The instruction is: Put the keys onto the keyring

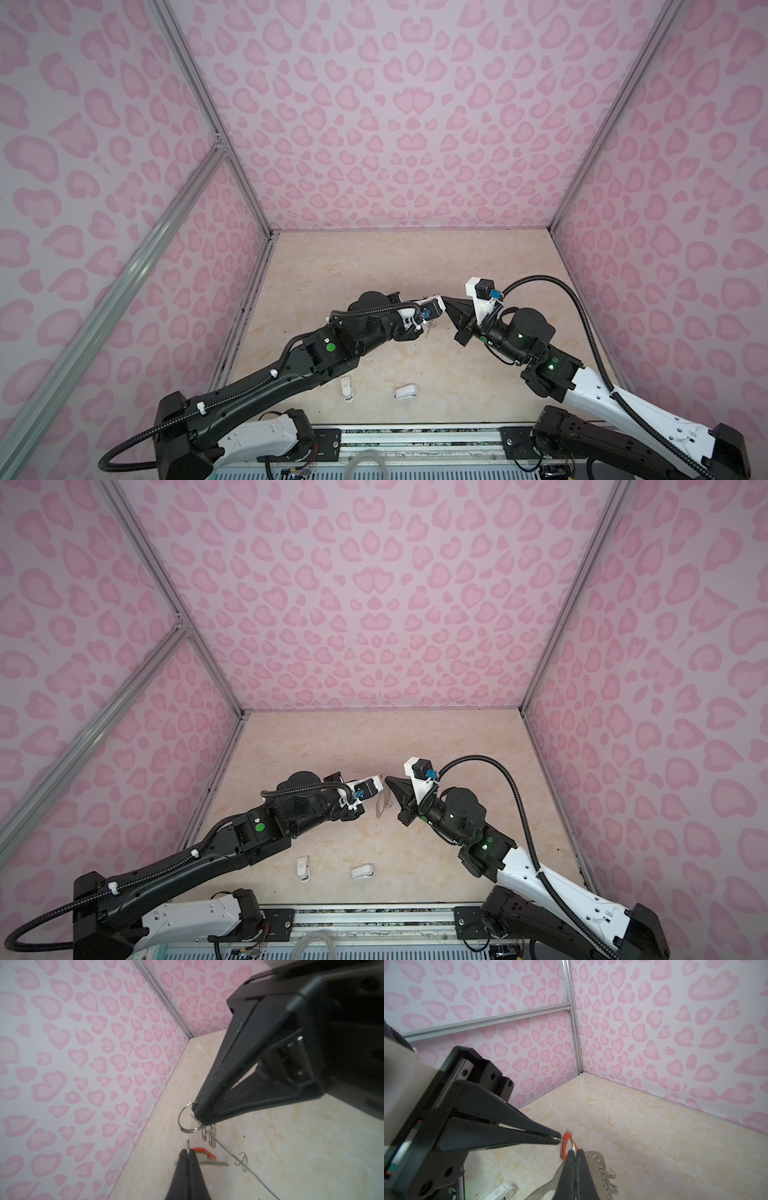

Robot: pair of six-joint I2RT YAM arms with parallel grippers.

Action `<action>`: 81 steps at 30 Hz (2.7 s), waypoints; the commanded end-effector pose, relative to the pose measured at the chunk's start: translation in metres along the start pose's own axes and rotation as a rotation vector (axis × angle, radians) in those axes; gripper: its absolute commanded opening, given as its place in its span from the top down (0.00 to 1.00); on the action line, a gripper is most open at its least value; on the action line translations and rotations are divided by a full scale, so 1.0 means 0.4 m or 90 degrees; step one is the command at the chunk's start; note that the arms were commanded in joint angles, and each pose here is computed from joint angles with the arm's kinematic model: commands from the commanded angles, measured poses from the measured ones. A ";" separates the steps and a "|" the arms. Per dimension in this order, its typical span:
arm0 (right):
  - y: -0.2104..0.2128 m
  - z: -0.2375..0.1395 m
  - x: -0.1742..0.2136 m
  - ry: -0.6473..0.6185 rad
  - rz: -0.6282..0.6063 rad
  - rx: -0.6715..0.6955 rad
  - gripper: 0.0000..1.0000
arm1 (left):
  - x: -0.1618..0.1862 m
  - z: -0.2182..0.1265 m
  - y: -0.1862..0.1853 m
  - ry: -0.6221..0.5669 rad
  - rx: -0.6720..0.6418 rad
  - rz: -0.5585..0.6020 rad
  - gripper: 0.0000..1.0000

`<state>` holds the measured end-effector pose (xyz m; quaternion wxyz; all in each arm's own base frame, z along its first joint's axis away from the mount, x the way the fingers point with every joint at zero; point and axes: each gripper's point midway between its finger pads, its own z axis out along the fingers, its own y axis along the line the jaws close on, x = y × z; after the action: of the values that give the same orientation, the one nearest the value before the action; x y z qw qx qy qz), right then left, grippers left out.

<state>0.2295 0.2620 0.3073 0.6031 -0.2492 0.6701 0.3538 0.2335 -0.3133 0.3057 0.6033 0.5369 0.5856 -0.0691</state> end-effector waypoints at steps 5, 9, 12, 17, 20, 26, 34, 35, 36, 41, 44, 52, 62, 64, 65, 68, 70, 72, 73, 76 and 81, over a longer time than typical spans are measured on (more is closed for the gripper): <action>0.017 0.008 -0.014 -0.006 0.013 -0.023 1.00 | -0.029 0.003 0.032 -0.033 -0.057 -0.005 0.97; 0.018 0.011 -0.013 -0.003 0.013 -0.024 1.00 | -0.031 0.006 0.031 -0.034 -0.062 -0.002 0.97; 0.017 0.014 -0.013 -0.002 0.012 -0.023 1.00 | -0.034 0.004 0.031 -0.037 -0.063 0.001 0.97; 0.016 0.020 -0.018 -0.003 0.011 -0.021 1.00 | -0.032 0.005 0.023 -0.036 -0.055 0.008 0.97; 0.008 0.018 -0.027 -0.012 0.013 -0.009 1.00 | -0.028 0.006 0.022 -0.033 -0.056 0.010 0.97; 0.001 0.017 -0.031 -0.020 0.020 0.001 1.00 | -0.024 0.010 0.024 -0.028 -0.061 0.010 0.97; -0.004 0.019 -0.037 -0.025 0.033 0.007 1.00 | -0.028 0.015 0.024 -0.031 -0.062 0.013 0.97; -0.004 0.018 -0.038 -0.025 0.034 0.007 1.00 | -0.030 0.015 0.025 -0.032 -0.064 0.014 0.97; -0.005 0.019 -0.037 -0.025 0.035 0.008 1.00 | -0.029 0.015 0.024 -0.032 -0.064 0.016 0.97; -0.009 0.022 -0.037 -0.020 0.042 0.015 1.00 | -0.031 0.017 0.018 -0.030 -0.066 0.031 0.97; -0.015 0.025 -0.038 -0.014 0.050 0.024 1.00 | -0.031 0.021 0.007 -0.026 -0.066 0.047 0.97; -0.024 0.030 -0.036 -0.001 0.066 0.039 1.00 | -0.030 0.028 -0.009 -0.021 -0.063 0.062 0.97; -0.012 0.021 -0.044 -0.012 0.064 0.021 1.00 | -0.013 0.035 -0.012 -0.002 -0.067 0.062 0.97; -0.014 0.015 -0.045 -0.017 0.064 0.023 1.00 | -0.010 0.034 -0.010 0.003 -0.068 0.062 0.97; -0.014 0.012 -0.044 -0.020 0.062 0.022 1.00 | -0.010 0.034 -0.009 0.004 -0.070 0.059 0.97; -0.012 0.001 -0.046 -0.032 0.060 0.018 1.00 | -0.009 0.031 -0.009 0.001 -0.065 0.046 0.97; -0.013 -0.005 -0.042 -0.032 0.057 0.018 1.00 | -0.008 0.026 -0.005 0.000 -0.067 0.034 0.97; -0.012 -0.012 -0.035 -0.030 0.051 0.016 1.00 | -0.008 0.019 0.001 -0.005 -0.068 0.021 0.97; -0.014 -0.016 -0.032 -0.031 0.051 0.018 1.00 | -0.010 0.014 0.008 -0.007 -0.072 0.014 0.97; -0.009 -0.026 -0.033 -0.033 0.050 0.011 1.00 | -0.019 0.004 0.024 -0.012 -0.085 0.001 0.97; 0.001 -0.023 -0.034 -0.028 0.058 -0.004 1.00 | -0.036 0.007 0.030 -0.019 -0.085 -0.016 0.97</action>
<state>0.2280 0.2509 0.3118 0.5936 -0.2087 0.6806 0.3752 0.2390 -0.3157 0.3118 0.6357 0.5030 0.5847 -0.0315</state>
